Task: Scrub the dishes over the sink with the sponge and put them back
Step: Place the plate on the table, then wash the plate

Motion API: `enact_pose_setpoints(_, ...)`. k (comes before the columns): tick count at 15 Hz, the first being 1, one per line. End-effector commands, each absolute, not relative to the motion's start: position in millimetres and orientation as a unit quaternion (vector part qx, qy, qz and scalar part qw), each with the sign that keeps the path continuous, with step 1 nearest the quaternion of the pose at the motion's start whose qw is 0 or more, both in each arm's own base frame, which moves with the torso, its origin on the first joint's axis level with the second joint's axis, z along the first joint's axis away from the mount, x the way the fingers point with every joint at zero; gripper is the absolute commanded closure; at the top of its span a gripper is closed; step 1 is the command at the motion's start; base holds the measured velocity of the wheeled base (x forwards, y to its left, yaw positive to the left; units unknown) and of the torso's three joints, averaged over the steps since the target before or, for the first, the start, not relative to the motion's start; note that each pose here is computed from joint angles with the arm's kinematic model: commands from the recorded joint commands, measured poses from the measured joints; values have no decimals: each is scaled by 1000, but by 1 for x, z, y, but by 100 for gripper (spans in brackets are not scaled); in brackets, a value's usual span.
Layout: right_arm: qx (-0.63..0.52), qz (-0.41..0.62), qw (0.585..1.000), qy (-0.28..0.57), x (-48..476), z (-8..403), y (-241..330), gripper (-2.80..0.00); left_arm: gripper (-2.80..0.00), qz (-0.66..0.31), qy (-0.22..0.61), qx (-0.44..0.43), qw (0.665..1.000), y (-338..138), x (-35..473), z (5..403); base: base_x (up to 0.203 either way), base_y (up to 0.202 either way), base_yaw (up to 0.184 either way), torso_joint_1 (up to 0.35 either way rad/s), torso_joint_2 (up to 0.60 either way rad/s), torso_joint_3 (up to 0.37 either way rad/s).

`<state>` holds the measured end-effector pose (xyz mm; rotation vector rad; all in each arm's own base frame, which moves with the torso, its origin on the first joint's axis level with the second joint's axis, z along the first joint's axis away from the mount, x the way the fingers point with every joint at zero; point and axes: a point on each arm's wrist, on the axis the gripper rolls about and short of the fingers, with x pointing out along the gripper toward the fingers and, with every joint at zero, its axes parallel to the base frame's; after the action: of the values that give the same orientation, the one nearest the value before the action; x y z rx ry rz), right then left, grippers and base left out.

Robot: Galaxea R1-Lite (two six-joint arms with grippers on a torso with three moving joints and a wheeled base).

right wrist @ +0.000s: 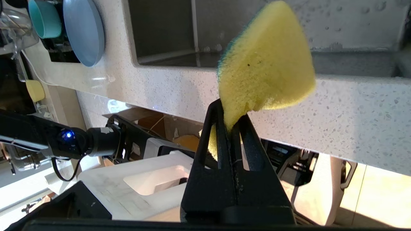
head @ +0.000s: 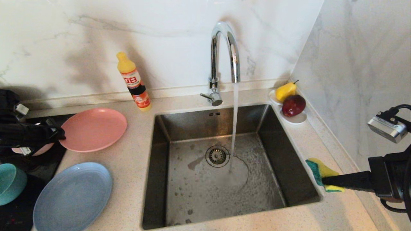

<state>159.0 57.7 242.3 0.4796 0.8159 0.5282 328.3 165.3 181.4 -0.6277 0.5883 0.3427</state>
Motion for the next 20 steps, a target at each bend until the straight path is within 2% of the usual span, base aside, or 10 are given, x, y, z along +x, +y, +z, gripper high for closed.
enact_pose_setpoints(1, 230, 251, 855, 392, 159, 241, 58, 0, 0, 174, 286, -300, 893, 165, 328, 182, 0, 0, 0, 0, 0, 0)
enact_pose_setpoints(2, 230, 251, 855, 392, 159, 241, 58, 0, 0, 177, 289, -299, 892, 166, 328, 179, 0, 0, 0, 0, 0, 0)
enact_pose_setpoints(3, 230, 250, 854, 393, 160, 240, 58, 0, -280, 176, 294, -293, 892, 166, 328, 177, 0, 0, 0, 0, 0, 0)
enact_pose_setpoints(6, 230, 250, 854, 394, 161, 240, 59, 0, -280, 173, 287, -289, 897, 165, 328, 182, 0, 0, 0, 0, 0, 0)
enact_pose_setpoints(9, 230, 250, 854, 395, 161, 240, 58, 0, -280, 170, 260, -282, 908, 157, 311, 210, 0, 0, 0, 0, 0, 0)
enact_pose_setpoints(11, 231, 247, 854, 396, 162, 239, 58, 0, -280, 169, 293, -256, 905, 147, 291, 222, 0, 0, 0, 0, 0, 0)
enact_pose_setpoints(12, 232, 244, 854, 398, 163, 238, 57, 0, 0, 170, 325, -235, 900, 145, 281, 223, 0, 0, 0, 0, 0, 0)
enact_pose_setpoints(15, 230, 239, 852, 405, 164, 233, 57, 0, 0, 180, 439, -164, 865, 145, 252, 207, 0, 0, 0, 0, 0, 0)
enact_pose_setpoints(20, 232, 229, 844, 425, 170, 222, 58, 0, 0, 200, 509, -152, 823, 142, 224, 169, 0, 0, 0, 0, 0, 0)
